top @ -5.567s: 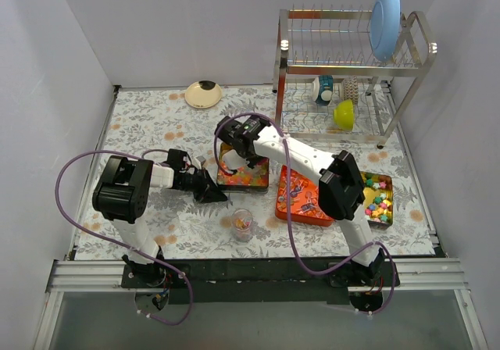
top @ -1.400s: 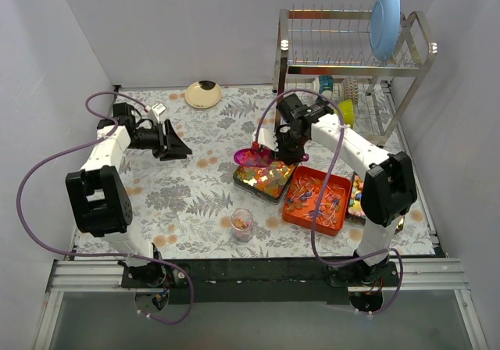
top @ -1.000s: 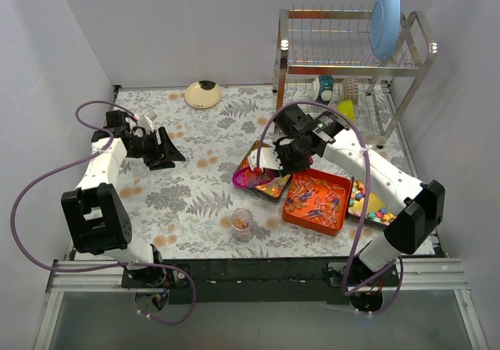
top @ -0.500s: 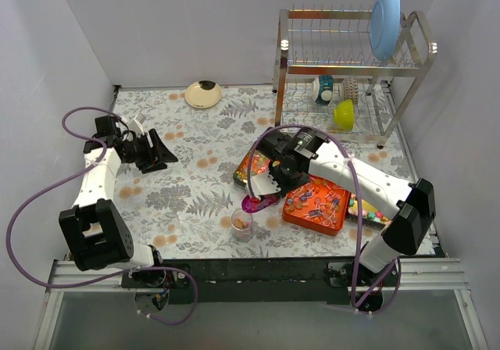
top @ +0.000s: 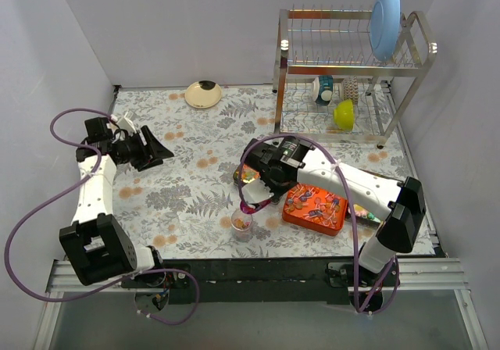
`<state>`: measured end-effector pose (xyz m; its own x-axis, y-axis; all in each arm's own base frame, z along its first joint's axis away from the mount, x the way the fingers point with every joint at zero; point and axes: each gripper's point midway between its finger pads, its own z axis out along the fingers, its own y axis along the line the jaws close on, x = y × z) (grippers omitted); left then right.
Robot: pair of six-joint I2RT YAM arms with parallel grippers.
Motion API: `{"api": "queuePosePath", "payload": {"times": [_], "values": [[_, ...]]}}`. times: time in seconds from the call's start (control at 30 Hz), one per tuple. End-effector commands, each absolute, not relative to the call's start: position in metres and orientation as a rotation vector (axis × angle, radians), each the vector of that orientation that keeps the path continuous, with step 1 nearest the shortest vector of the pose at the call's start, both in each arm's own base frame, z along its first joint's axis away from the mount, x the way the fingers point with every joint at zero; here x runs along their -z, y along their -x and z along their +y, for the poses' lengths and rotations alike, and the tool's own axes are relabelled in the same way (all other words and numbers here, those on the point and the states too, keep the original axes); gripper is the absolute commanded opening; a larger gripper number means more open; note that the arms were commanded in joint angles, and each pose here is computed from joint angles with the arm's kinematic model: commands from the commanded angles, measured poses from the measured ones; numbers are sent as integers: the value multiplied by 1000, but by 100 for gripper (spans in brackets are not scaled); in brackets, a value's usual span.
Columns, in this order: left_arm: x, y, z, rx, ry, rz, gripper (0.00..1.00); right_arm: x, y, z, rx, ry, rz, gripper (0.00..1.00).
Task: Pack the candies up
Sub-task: Place the fake candies in the packing bottle.
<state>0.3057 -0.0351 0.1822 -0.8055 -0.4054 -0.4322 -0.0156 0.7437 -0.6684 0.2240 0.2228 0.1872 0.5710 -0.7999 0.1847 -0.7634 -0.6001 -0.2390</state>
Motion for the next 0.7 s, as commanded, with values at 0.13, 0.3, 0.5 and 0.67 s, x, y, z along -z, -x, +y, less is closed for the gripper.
{"api": "queuePosePath", "payload": {"times": [0.13, 0.3, 0.5, 0.67], "values": [[-202, -301, -39, 934, 284, 2280, 55, -214, -236, 218, 735, 2710, 1138, 1], [-204, -299, -37, 933, 296, 2264, 55, -221, -238, 217, 808, 2721, 1083, 1], [-208, -297, -37, 944, 299, 2244, 55, -231, -239, 221, 889, 2714, 1015, 1], [-209, -296, -36, 939, 297, 2239, 55, -236, -237, 224, 919, 2707, 984, 1]]}}
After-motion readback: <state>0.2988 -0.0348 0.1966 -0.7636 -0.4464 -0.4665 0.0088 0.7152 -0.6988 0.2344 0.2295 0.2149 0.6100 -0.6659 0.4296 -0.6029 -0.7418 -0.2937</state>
